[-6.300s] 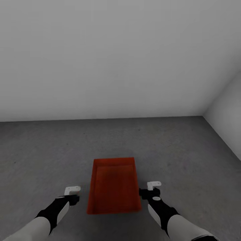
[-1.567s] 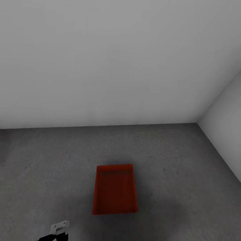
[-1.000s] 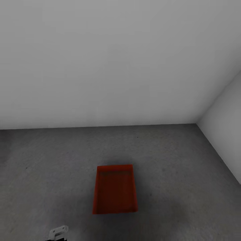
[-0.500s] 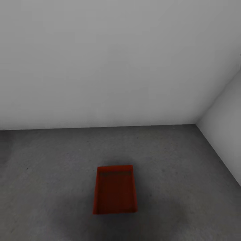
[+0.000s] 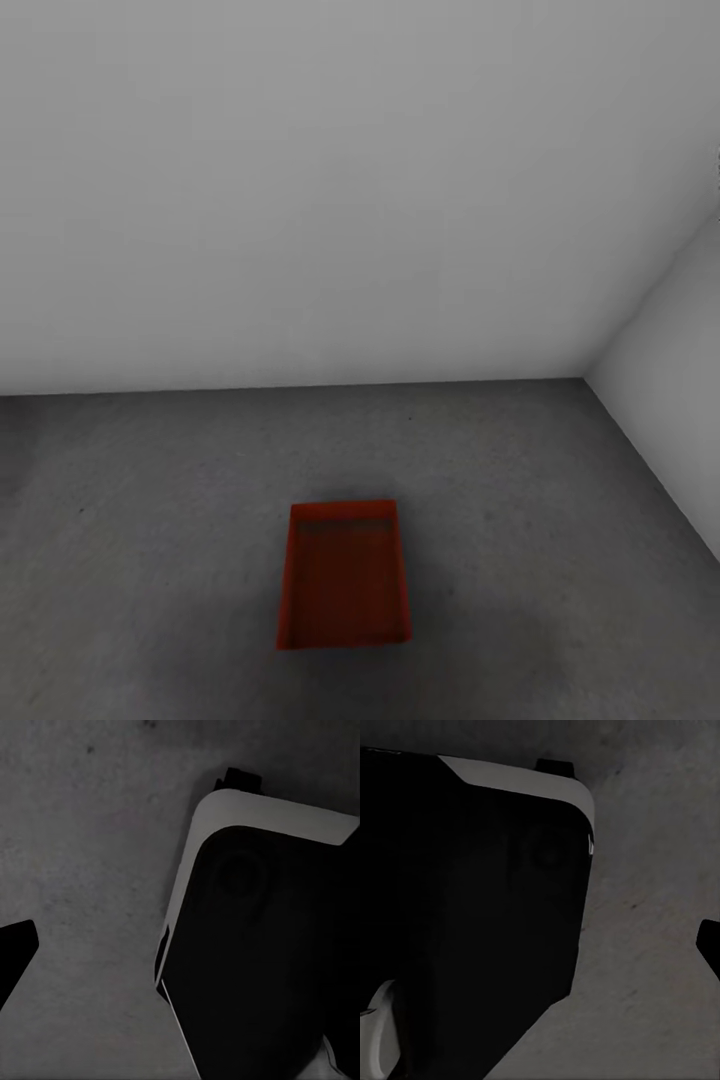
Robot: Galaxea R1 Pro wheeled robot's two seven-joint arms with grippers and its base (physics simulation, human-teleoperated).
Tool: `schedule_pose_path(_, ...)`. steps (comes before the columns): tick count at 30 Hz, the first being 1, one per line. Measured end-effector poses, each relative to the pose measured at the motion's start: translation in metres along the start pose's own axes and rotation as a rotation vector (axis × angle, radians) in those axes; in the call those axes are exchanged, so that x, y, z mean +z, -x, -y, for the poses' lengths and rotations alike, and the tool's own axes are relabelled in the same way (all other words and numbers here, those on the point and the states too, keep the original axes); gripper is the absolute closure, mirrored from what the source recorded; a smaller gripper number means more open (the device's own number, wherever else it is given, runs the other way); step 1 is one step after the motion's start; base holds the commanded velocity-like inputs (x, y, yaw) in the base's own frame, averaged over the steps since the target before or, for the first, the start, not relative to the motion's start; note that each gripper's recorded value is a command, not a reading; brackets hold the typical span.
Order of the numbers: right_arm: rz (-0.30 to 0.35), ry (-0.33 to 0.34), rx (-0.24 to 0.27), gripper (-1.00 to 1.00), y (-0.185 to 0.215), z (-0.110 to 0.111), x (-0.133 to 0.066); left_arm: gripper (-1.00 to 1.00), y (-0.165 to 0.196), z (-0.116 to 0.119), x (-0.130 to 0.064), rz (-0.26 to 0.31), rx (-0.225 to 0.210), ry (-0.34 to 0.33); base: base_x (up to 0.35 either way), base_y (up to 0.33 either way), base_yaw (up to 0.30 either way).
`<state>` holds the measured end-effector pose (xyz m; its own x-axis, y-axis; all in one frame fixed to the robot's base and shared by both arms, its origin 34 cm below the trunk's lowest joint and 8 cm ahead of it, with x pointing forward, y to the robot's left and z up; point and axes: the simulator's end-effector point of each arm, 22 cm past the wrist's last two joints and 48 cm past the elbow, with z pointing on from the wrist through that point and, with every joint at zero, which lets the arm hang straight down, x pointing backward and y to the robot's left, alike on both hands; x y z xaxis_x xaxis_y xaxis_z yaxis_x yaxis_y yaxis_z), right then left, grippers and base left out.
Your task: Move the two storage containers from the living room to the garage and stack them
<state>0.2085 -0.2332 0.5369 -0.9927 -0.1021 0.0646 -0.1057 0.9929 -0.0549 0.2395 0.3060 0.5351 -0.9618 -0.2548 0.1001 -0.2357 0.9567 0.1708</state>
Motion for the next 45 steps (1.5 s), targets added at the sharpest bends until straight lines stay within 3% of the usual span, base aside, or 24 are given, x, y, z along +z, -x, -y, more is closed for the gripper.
schedule_pose_path(19, -0.013, 0.038, -0.004, -1.00, -0.021, -0.009, -0.005, -1.00, 0.013, 0.002, -0.005, 0.032, -0.001, -0.007, 0.000, 0.000, 0.000)
schedule_pose_path(45, 0.024, 0.044, -0.002, -1.00, -0.006, -0.008, -0.009, -1.00, 0.029, 0.005, -0.013, 0.072, -0.006, -0.017, 0.000, 0.000, 0.000)
